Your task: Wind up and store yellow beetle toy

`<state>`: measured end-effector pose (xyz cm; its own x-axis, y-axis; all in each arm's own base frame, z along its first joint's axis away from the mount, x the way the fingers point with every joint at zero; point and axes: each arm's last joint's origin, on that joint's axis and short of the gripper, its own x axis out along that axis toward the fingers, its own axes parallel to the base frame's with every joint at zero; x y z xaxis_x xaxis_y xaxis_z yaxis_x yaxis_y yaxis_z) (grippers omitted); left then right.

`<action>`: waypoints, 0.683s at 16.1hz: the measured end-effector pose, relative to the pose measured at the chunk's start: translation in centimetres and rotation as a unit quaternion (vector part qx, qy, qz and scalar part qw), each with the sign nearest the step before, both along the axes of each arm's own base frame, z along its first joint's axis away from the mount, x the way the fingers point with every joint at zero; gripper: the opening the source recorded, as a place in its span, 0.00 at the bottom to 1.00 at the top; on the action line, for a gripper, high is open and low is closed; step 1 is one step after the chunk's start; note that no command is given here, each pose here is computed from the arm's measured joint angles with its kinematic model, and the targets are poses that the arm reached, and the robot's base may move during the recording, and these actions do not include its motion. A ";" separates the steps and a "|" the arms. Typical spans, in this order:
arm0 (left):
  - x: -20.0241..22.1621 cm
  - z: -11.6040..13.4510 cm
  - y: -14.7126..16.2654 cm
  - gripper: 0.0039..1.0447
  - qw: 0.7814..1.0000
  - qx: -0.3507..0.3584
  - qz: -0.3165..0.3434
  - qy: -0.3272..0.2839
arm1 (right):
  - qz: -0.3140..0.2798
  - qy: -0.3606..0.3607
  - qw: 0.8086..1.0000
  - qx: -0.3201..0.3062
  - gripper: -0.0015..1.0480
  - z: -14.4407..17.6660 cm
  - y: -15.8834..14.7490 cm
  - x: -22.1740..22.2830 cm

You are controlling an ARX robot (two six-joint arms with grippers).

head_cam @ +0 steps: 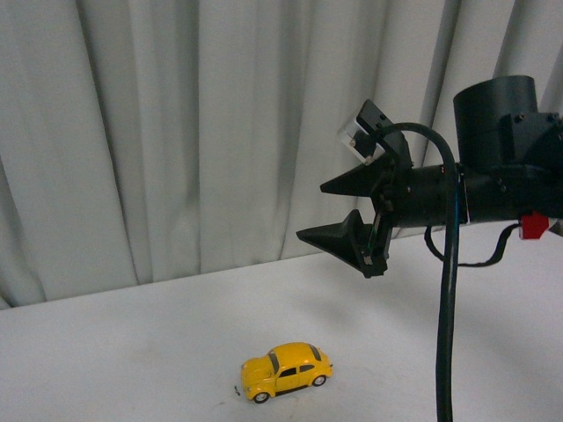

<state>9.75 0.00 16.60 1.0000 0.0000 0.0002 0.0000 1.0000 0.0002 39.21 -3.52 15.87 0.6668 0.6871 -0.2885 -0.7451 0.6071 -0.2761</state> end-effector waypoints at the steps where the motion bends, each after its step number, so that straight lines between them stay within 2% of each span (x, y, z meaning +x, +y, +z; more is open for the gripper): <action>1: 0.0 0.0 0.0 0.94 1.000 0.000 0.000 0.000 | 0.043 0.015 0.999 -0.016 0.94 0.2 0.0 0.8; 3: 0.0 0.0 0.0 0.94 1.000 0.000 0.000 0.000 | 0.095 0.047 0.993 -0.057 0.94 -0.8 0.0 1.5; 6: 0.0 0.0 0.0 0.94 1.000 0.000 0.000 0.000 | 0.171 0.118 0.971 -0.120 0.94 -3.5 0.6 1.5; 8: 0.0 0.0 0.0 0.94 1.000 0.000 0.000 0.000 | 0.232 0.118 0.948 -0.181 0.94 -4.6 1.1 2.0; 11: 0.0 0.0 0.0 0.94 1.000 0.000 0.000 0.000 | 0.268 0.120 0.930 -0.222 0.94 -6.0 1.4 3.7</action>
